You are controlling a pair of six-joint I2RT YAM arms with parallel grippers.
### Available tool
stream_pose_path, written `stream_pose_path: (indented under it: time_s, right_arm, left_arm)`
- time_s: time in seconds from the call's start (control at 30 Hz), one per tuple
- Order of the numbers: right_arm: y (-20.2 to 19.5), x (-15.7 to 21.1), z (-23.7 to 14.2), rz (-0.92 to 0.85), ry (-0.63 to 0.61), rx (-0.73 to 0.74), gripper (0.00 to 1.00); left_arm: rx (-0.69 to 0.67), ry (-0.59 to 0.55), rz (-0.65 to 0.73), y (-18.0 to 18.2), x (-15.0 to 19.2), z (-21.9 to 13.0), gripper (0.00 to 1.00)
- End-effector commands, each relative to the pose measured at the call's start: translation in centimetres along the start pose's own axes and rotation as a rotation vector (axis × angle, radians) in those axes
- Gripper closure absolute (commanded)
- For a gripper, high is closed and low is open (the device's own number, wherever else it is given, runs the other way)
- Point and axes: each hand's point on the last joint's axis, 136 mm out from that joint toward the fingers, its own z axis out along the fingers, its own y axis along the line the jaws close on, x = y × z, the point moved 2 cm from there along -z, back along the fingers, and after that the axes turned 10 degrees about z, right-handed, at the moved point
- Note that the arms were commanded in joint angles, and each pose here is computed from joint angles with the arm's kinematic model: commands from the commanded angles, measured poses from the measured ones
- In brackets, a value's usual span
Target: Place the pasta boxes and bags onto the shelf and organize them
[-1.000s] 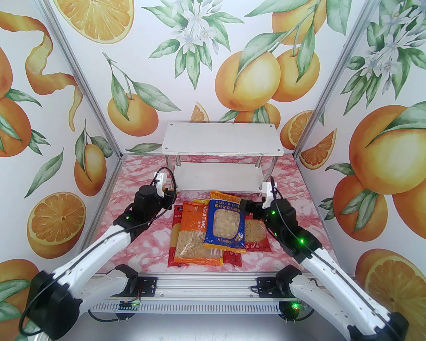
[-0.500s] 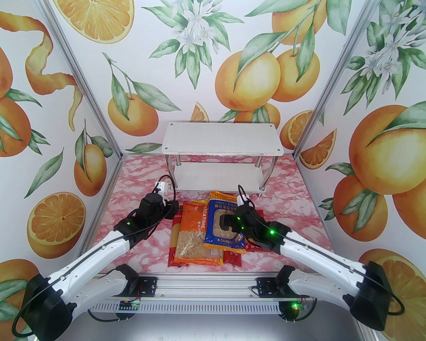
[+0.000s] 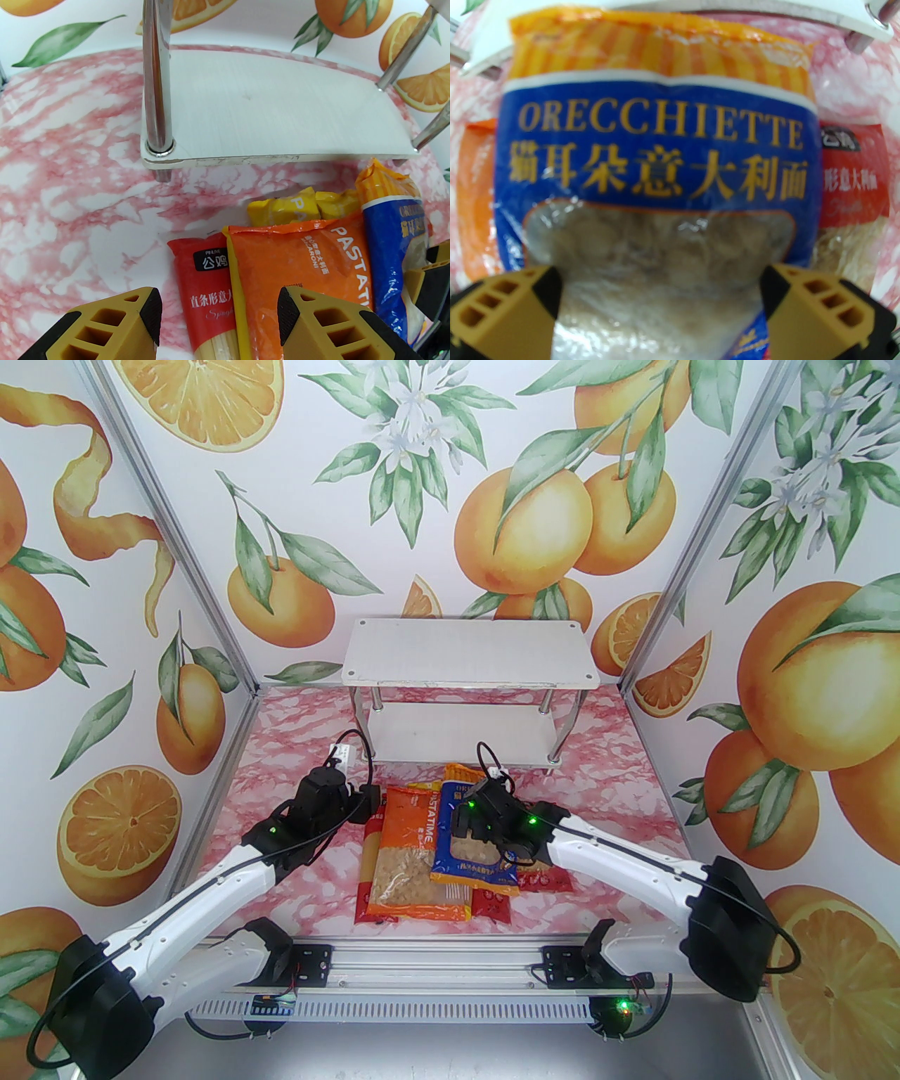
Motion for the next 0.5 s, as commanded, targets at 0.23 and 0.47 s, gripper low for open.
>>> stream_pose_path:
  time_s: [0.23,0.47]
  right_arm:
    - [-0.5,3.4,2.4,-0.015,0.16,0.017,0.13]
    - [-1.3,4.5,1.9,-0.018,0.197,-0.005,0.44]
  left_arm:
    - [-0.003,-0.016,0.016,-0.1,-1.6,0.4,0.4]
    - [0.007,-0.01,0.01,-0.3,-1.8,0.8,0.4]
